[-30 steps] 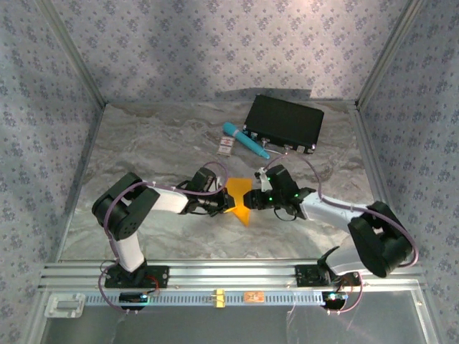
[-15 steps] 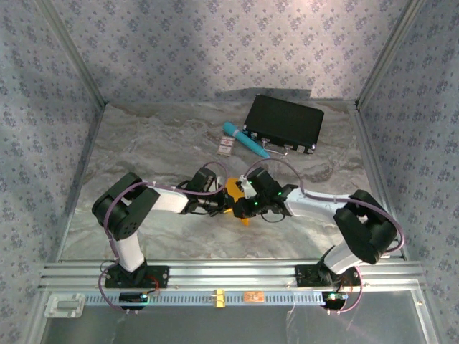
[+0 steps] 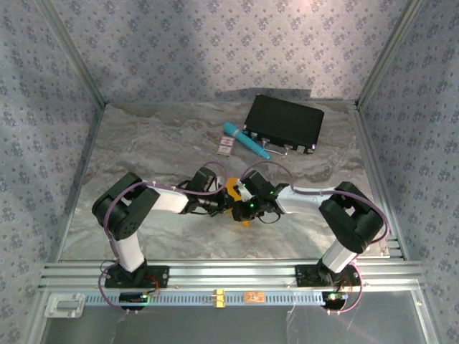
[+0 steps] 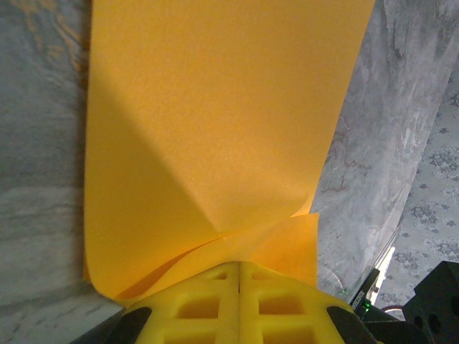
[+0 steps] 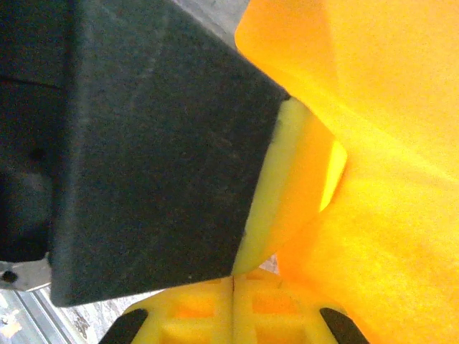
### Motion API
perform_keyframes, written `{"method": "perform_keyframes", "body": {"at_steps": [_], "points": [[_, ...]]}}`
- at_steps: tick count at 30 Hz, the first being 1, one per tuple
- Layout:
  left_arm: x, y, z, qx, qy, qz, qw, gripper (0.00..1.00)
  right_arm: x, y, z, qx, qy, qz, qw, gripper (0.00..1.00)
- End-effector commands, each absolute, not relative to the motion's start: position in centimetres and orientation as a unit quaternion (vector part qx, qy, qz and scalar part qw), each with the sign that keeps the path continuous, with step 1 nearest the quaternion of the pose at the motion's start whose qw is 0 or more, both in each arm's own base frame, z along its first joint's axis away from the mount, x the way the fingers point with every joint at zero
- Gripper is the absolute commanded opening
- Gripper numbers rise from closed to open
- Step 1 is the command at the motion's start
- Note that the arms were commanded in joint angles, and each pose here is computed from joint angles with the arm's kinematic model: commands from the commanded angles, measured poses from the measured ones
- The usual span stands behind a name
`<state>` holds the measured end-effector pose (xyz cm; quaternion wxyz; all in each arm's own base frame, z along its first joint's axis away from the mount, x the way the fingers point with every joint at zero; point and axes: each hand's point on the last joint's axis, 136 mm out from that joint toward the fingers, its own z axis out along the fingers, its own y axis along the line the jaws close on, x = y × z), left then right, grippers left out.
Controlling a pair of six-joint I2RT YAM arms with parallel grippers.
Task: Fold a paper plane with a square sheet of paper (pick it up from the middle)
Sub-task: Third fold the triangle at the center of the table.
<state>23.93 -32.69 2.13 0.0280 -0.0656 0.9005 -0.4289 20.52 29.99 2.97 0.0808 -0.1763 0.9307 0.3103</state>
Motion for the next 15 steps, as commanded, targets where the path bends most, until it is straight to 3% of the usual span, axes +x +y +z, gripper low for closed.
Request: {"method": "perform_keyframes", "body": {"at_steps": [1, 15], "points": [[23.3, -31.7, 0.0, -0.072, 0.917, -0.392, 0.014, 0.00, 20.2, 29.0, 2.1, -0.167, 0.939, 0.294, 0.068, 0.03], [23.2, -31.6, -0.2, -0.073, 0.920, -0.386, 0.013, 0.00, 19.2, 27.6, 1.7, -0.152, 0.938, 0.304, 0.061, 0.04]]}}
